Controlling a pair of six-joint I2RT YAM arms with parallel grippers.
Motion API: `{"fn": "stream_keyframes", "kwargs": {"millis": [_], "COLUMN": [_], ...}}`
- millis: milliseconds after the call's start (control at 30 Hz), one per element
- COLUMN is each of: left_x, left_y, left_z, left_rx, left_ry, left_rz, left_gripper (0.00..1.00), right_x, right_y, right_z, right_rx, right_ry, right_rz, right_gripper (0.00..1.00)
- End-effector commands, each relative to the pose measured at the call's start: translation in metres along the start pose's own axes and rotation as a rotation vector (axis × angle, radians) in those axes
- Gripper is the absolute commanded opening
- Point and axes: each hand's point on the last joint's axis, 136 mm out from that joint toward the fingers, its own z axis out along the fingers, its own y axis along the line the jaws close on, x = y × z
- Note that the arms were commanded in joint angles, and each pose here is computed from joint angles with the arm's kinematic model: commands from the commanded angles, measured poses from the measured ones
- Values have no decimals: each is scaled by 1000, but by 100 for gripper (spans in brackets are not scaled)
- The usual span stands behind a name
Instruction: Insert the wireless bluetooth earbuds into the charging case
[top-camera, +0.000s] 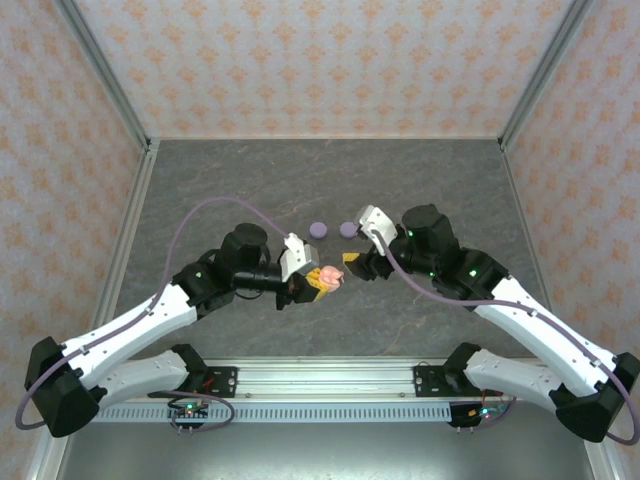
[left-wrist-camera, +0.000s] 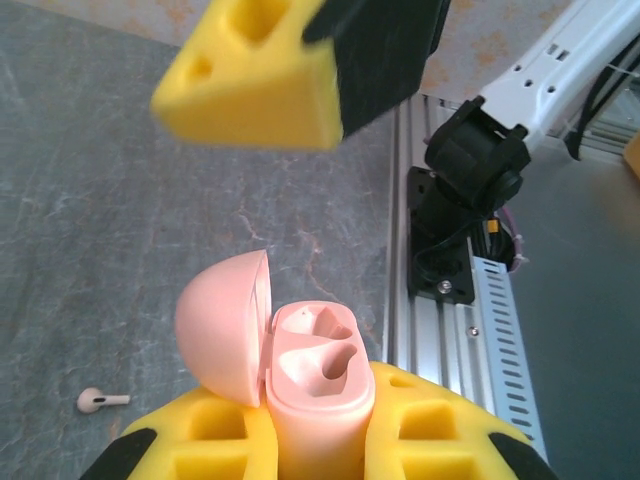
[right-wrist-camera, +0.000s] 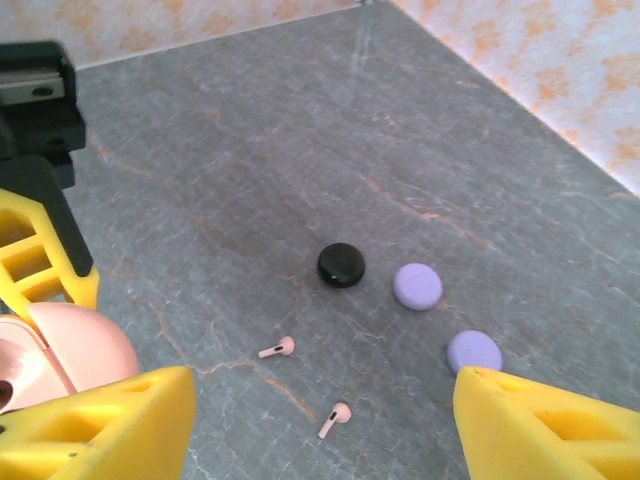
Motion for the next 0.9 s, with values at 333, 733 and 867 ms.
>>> {"fn": "stream_keyframes", "kwargs": {"millis": [333, 733, 867], "left_x": [16, 22, 23], "left_y": [14, 15, 17], "left_z": [-31, -35, -32], "left_rx": [-214, -239, -236], "left_ry": [-126, -132, -122], "left_rz": [-54, -67, -71], "left_gripper": [0, 0, 0], "right_x": [111, 171, 178], "right_y": [-27, -16, -7], "right_z": [53, 131, 150], "right_rx": [249, 247, 206], "right_ry": [450, 758, 788], "right_rz": [524, 630, 645], "right_gripper": [72, 48, 46]}}
